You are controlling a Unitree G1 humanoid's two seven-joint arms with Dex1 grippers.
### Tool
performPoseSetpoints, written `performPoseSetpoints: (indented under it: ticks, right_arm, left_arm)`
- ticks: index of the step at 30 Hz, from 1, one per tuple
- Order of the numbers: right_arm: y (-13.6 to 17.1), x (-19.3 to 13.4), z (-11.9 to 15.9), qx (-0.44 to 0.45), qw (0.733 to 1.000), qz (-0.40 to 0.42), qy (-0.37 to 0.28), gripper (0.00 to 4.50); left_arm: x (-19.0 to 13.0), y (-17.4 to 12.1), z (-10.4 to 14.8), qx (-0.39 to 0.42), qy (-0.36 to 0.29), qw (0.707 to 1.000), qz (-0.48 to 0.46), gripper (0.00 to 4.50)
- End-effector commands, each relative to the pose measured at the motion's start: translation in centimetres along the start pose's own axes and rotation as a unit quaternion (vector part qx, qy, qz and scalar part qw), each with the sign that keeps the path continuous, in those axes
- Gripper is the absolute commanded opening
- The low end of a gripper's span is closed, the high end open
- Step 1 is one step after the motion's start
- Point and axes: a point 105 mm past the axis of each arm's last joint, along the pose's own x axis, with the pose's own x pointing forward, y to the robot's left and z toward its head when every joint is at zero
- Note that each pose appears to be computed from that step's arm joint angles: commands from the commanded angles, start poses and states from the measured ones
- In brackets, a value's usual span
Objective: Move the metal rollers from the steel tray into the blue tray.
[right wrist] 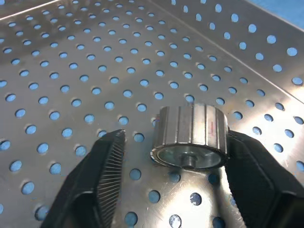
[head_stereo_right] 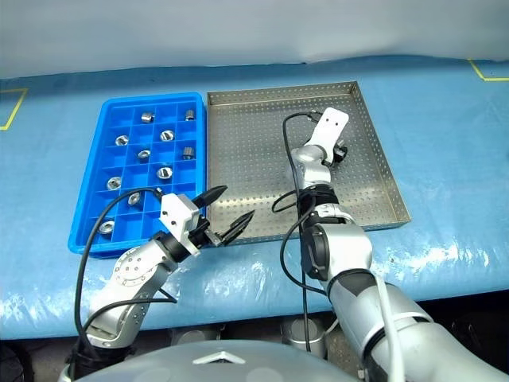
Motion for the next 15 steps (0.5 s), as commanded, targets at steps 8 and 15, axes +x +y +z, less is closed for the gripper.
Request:
performPoseSetpoints:
  ticks: [8, 15]
  right_arm:
    - [1.6, -1.3, 2.3, -0.005, 0.998, 0.033, -0.061, 1.70]
    - [4.2, -6.3, 3.5, -0.054, 0.973, 0.179, -0.137, 1.70]
  left_arm:
    - [0.1, -0.1, 1.0, 0.010, -0.025, 1.000, -0.002, 4.50]
    - [-0.2, 0.3, 1.1, 0.008, -0.029, 0.999, 0.022, 4.50]
